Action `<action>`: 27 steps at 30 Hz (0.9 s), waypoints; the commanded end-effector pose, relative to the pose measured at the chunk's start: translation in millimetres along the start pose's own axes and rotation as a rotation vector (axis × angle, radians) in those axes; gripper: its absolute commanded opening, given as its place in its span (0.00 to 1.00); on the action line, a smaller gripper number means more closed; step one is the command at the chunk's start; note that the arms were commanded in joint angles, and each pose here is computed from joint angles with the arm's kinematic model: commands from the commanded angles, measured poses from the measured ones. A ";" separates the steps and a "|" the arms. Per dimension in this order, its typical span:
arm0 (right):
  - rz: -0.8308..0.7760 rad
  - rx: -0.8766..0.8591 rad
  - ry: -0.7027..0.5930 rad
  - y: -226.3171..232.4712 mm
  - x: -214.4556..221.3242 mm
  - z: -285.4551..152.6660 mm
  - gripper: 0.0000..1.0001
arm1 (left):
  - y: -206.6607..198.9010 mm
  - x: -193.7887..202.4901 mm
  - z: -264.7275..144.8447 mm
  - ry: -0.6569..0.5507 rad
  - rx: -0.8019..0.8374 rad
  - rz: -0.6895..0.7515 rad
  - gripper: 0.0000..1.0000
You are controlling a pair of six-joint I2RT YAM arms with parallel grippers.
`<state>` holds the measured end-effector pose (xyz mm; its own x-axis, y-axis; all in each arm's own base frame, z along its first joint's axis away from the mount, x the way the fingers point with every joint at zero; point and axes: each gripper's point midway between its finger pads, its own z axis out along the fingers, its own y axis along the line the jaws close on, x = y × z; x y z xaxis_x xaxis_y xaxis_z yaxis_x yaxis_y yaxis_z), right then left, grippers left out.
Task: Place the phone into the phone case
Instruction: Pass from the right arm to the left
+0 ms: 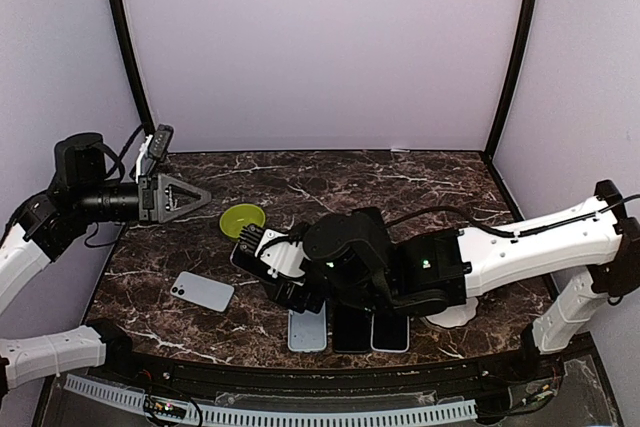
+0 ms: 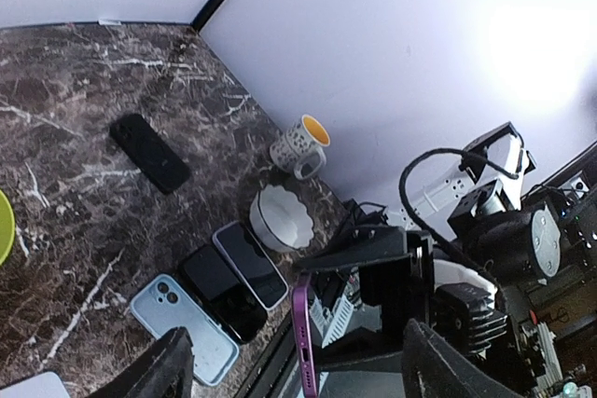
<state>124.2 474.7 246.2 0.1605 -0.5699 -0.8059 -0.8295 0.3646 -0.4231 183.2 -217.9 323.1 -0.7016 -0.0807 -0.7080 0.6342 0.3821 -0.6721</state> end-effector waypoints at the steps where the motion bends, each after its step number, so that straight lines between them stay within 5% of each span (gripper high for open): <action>1: -0.017 -0.005 -0.117 -14.6 -39.2 -5.9 0.00 | 0.5 28.9 5.7 0.129 0.032 -0.067 0.76; 15: -0.053 -0.005 -0.132 -16.4 -53.6 13.8 0.00 | -10.2 62.7 25.8 0.239 0.075 -0.042 0.55; 24: -0.073 -0.009 -0.142 -17.1 -62.0 16.5 0.00 | -6.6 74.9 30.8 0.275 0.077 -0.043 0.05; 27: -0.068 -0.010 -0.140 -17.4 -61.1 15.7 0.00 | -9.0 71.9 29.6 0.259 0.083 -0.032 0.00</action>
<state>133.4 506.7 261.1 0.2873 -0.5728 -0.7677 -0.8239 0.2609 -0.5031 140.0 -253.8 266.9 -0.8065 0.1454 -0.5731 0.5855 0.3318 -0.7397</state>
